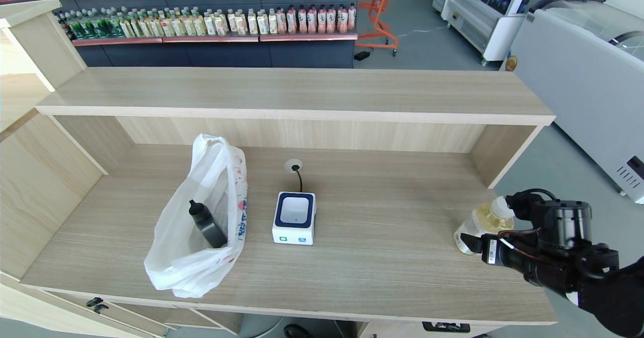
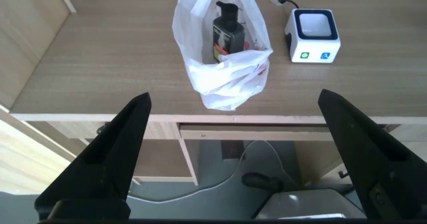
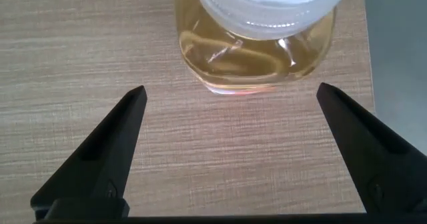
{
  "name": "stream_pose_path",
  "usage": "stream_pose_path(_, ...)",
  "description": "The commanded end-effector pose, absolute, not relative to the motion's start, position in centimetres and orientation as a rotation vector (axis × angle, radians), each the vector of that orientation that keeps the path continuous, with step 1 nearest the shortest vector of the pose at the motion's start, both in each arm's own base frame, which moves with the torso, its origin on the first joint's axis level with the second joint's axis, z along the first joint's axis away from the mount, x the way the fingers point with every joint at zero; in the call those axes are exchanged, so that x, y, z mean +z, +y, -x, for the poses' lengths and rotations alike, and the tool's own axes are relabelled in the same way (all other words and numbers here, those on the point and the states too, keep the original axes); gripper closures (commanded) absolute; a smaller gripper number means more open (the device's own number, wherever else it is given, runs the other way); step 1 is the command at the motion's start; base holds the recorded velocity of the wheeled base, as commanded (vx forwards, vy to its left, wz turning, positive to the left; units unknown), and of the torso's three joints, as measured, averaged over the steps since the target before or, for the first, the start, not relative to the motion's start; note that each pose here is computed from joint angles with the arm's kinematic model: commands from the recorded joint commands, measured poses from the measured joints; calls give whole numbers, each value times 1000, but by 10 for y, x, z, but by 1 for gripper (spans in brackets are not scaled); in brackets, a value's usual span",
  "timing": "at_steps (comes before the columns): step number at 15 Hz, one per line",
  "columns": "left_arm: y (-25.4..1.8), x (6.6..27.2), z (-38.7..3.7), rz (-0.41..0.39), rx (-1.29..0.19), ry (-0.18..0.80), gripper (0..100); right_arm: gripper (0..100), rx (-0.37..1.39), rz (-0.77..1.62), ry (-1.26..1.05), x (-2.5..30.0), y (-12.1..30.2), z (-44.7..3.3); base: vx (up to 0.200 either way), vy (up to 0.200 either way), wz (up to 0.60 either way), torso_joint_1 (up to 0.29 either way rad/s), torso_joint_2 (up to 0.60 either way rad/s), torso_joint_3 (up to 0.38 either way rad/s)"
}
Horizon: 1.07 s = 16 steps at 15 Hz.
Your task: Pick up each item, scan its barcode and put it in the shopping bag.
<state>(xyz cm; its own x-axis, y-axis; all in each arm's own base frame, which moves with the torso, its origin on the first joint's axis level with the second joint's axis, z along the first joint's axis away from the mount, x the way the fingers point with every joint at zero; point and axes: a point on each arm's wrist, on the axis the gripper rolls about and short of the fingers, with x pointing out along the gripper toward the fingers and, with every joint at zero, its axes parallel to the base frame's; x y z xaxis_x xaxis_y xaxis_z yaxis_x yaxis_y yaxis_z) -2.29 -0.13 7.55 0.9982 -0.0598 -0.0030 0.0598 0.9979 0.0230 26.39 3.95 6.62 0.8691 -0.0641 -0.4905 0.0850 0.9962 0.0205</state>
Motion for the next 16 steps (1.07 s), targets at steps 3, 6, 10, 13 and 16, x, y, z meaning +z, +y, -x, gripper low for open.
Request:
stream_pose_path(3, -1, 75, 23, -23, -60, 2, 0, 0, -54, -6, 485, 55, 46, -278, 0, 0, 0, 0, 0, 0)
stream_pose_path(6, -1, 75, 23, -23, -60, 2, 0, 0, -44, -4, 461, 52, 50, -288, 0, 0, 0, 0, 0, 0)
stream_pose_path(10, -1, 75, 23, -23, -60, 2, 0, 0, -38, 2, 427, 47, 53, -300, 0, 0, 0, 0, 0, 0)
stream_pose_path(13, -1, 75, 23, -23, -60, 4, 0, 0, -26, 29, 403, 47, 54, -305, 0, 0, 0, 0, 0, 0)
stream_pose_path(16, -1, 75, 23, -23, -60, 2, 0, 0, -19, 58, 385, 45, 55, -311, 0, 0, 0, 0, 0, 0)
